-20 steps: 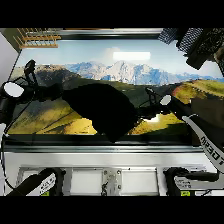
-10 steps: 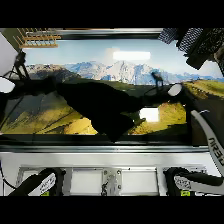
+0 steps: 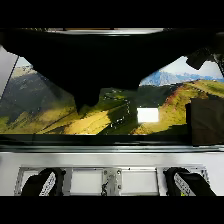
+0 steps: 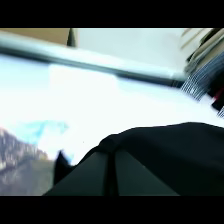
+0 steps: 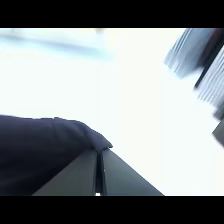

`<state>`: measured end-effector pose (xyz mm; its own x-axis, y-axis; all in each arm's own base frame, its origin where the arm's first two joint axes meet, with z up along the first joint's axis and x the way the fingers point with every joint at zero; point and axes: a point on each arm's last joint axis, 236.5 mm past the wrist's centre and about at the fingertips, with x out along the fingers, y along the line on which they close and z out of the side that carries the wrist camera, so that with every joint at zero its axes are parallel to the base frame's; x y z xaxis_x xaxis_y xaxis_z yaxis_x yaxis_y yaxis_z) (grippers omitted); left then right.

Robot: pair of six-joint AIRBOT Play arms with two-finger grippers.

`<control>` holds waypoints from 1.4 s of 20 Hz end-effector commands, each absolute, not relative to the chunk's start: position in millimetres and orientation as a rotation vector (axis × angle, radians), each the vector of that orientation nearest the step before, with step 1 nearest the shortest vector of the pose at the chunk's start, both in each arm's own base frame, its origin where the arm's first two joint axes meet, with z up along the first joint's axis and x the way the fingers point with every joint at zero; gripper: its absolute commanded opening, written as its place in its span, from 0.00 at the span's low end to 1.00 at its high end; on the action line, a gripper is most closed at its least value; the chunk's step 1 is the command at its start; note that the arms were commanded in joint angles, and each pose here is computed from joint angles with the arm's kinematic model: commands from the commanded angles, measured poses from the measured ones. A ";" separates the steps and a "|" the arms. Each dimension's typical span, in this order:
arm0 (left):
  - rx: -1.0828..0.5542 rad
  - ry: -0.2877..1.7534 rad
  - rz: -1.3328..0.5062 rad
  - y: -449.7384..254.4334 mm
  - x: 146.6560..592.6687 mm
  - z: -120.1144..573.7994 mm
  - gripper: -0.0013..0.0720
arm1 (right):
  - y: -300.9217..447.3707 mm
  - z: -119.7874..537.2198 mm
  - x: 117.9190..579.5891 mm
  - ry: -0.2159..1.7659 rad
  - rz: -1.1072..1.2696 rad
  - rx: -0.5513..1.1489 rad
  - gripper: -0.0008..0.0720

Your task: Fold the clothes and pants, and hang the long-sleeved shirts on hangers.

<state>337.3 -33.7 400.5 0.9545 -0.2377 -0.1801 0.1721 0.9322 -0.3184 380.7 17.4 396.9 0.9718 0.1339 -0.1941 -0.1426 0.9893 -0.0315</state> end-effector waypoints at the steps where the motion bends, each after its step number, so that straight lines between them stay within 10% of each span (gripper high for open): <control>1: -0.250 0.055 -0.229 -46.3 271.1 454.8 0.03 | 11.0 483.2 318.3 -0.077 0.082 -0.076 0.03; 12: -0.369 0.170 -0.263 -70.1 210.3 435.0 0.03 | 12.7 489.1 304.7 -0.093 0.082 -0.081 0.03; 20: -0.560 0.742 -0.142 -31.9 385.4 226.9 0.03 | 19.0 293.7 461.9 0.472 0.143 0.078 0.03; 25: -0.674 0.884 -0.077 -9.1 494.6 93.6 0.03 | 21.8 197.7 576.6 0.461 0.108 0.150 0.15; 26: -0.701 0.914 -0.085 -10.6 507.0 80.8 0.28 | 23.4 188.4 587.0 0.453 0.109 0.190 0.47; 27: -0.726 0.932 -0.094 -11.0 518.3 72.9 0.77 | 23.2 181.7 593.0 0.451 0.108 0.217 0.78; 28: -0.721 0.944 -0.095 -9.2 524.3 68.5 0.82 | 20.9 177.5 594.1 0.459 0.105 0.225 0.85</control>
